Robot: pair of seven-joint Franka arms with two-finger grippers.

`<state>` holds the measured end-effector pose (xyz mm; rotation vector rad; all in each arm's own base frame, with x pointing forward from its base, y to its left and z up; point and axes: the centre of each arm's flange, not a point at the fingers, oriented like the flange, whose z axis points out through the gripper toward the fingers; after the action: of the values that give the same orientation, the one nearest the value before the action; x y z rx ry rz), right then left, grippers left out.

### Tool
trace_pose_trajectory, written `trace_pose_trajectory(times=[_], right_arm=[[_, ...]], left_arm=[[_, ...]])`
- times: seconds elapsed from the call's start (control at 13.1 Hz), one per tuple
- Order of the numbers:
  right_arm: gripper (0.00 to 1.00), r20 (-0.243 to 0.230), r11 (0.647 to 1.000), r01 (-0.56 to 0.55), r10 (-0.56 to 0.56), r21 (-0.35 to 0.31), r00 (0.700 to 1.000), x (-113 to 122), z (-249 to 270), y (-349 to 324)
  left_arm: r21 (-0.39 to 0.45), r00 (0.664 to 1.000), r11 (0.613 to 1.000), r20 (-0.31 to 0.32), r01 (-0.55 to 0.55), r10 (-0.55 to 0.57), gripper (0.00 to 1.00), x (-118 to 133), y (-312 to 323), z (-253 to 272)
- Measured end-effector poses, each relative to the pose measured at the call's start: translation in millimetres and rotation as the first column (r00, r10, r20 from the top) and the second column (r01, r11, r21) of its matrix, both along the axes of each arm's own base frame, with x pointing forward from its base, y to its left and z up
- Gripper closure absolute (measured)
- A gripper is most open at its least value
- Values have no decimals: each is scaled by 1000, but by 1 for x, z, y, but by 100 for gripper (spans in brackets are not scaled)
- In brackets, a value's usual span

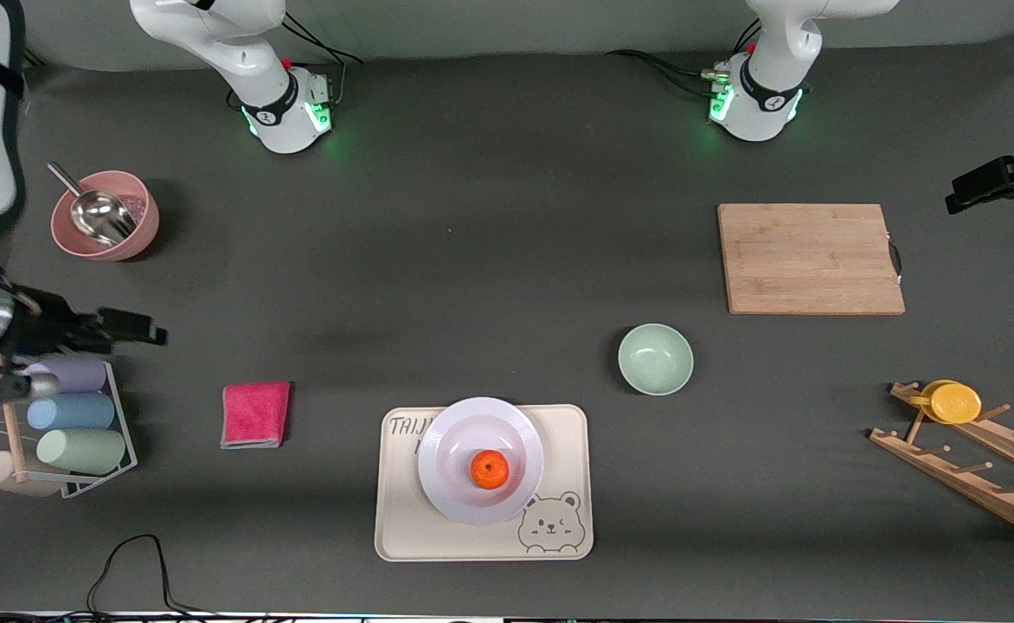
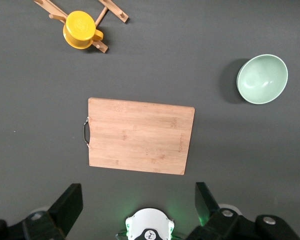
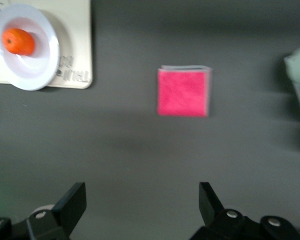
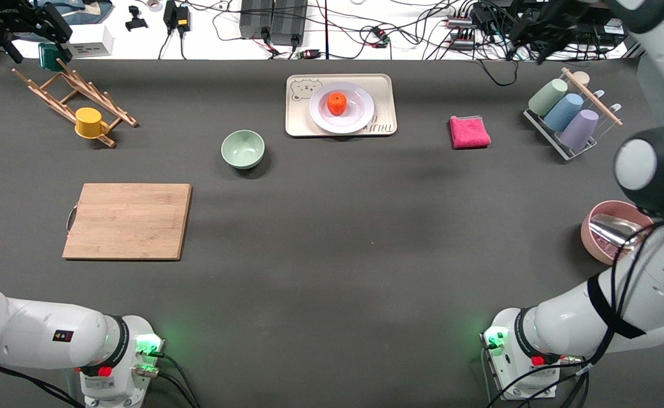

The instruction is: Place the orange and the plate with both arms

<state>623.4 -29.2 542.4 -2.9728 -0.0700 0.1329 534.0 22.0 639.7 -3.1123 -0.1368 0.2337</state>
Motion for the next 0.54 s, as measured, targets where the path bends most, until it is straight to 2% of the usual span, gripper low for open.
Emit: trace_pose_trajectory(times=[0.23,0.54], right_arm=[[0,4,993,47,-47,-106,999,-25,31,-12],[0,17,987,60,-58,-146,998,-30,40,-11]], left_arm=[[1,1000,1000,5,4,-4,0,1,-6,0],[1,1000,1000,5,16,-16,0,1,-14,0]])
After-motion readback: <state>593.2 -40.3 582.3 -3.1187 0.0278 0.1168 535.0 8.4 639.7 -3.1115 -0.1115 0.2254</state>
